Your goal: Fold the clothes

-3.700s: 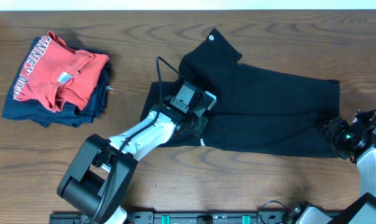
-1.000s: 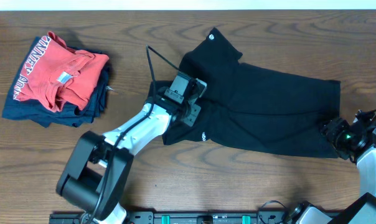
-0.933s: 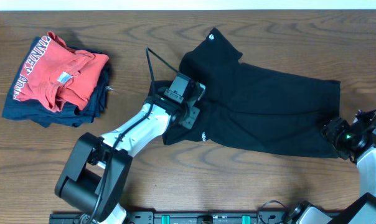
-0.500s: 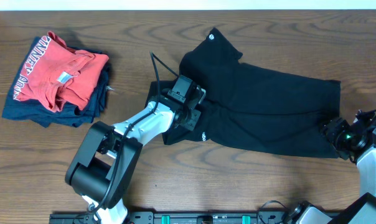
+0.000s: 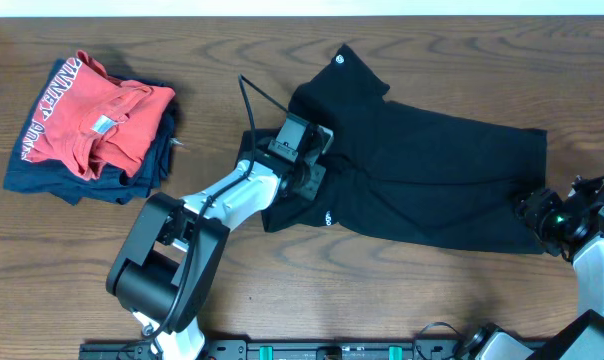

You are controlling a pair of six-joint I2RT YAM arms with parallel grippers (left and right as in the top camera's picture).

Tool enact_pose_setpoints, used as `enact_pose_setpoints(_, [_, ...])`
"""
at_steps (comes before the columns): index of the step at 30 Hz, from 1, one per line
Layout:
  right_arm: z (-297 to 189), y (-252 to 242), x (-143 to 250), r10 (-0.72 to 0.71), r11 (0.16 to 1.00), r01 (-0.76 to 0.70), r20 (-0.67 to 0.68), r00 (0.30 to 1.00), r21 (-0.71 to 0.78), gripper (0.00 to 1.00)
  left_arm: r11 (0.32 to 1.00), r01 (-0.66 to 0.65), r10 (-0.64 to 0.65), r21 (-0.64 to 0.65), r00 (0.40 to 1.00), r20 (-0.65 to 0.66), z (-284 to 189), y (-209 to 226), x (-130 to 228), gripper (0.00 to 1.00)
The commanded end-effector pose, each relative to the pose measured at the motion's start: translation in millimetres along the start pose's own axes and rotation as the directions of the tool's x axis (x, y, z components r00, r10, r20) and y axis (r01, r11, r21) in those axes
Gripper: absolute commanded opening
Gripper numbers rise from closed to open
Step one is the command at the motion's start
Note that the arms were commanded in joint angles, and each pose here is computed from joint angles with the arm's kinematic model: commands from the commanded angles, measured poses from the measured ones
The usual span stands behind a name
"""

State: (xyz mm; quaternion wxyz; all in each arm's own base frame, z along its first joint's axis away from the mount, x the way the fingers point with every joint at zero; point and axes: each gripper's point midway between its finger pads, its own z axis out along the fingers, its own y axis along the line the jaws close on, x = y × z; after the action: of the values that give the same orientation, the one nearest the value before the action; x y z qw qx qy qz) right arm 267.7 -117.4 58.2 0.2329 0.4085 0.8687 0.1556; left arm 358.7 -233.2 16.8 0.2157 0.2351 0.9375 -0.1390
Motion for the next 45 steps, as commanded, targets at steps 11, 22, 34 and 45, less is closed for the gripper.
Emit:
enact_pose_setpoints(11, [-1.8,3.3,-4.2,-0.019,1.0,0.02,0.017,1.0,-0.005,0.58,0.989,-0.028,0.049,-0.142,0.988,0.146,-19.5,28.2,-59.1,0.07])
enact_pose_setpoints(22, [-2.0,-2.5,0.3,-0.009,1.0,0.009,0.001,1.0,0.023,0.59,0.977,0.105,-0.136,-0.183,0.976,-0.168,-109.2,32.7,14.8,0.45])
enact_pose_setpoints(34, [-4.4,-27.1,11.3,0.018,0.988,-0.013,-0.029,0.999,0.157,0.65,0.97,0.16,-0.225,-0.184,0.877,-0.424,-71.6,35.8,109.3,0.51])
enact_pose_setpoints(45, [-4.4,-27.4,11.8,0.019,0.987,-0.014,-0.031,0.999,0.158,0.66,0.966,0.112,-0.205,-0.232,0.879,-0.431,-56.1,51.1,123.8,0.19])
